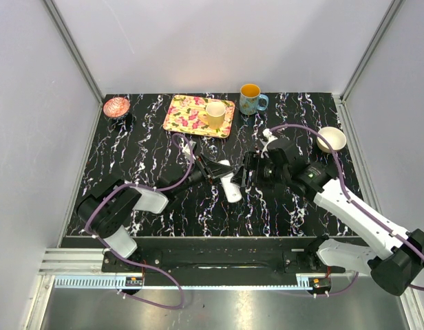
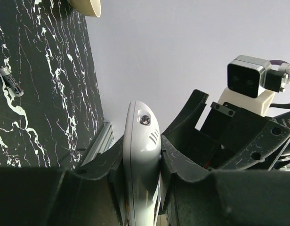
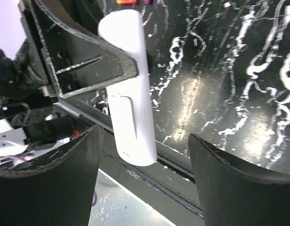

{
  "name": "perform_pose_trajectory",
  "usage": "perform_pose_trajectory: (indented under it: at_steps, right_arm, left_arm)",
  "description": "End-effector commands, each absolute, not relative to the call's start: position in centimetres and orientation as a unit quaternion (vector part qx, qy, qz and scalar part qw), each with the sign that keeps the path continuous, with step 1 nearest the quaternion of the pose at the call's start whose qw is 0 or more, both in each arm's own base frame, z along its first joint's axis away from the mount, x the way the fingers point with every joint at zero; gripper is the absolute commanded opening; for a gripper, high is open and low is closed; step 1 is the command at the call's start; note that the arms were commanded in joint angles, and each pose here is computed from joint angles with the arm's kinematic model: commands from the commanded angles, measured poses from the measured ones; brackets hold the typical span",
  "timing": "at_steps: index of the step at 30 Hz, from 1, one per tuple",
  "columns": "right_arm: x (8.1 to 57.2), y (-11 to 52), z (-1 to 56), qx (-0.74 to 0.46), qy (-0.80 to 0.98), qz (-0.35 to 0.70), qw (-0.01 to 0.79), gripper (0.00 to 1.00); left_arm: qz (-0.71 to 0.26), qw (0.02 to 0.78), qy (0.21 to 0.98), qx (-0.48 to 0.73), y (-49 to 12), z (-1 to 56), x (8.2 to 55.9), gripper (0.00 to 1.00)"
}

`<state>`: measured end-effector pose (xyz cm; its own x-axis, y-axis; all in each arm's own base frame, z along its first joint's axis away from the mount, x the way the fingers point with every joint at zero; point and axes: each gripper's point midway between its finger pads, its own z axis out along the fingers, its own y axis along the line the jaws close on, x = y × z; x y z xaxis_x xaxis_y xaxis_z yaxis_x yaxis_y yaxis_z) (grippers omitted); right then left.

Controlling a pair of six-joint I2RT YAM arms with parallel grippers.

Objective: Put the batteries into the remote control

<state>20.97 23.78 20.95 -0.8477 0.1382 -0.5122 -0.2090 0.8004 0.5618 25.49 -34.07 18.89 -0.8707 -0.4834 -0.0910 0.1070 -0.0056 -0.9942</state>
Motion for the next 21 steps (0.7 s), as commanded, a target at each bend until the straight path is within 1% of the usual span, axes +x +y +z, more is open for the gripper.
perform_pose_trajectory:
  at_steps: [1, 8, 21]
  right_arm:
    - [21.4, 27.3, 24.3, -0.034, 0.857, 0.43, 0.284, 0.82]
    - [22.0, 27.7, 22.6, -0.029, 0.855, 0.446, 0.263, 0.8]
    - [21.7, 28.0, 21.0, -0.026, 0.848, 0.474, 0.236, 0.72]
  left_arm:
    - [-0.734, 0.225, 0.631, -0.11, -33.9, 21.9, 24.7, 0.0]
    - [-0.742, 0.225, 0.623, -0.101, -33.8, 22.9, 24.3, 0.0]
    - [-0.755, 0.23, 0.608, -0.088, -33.4, 24.7, 23.5, 0.0]
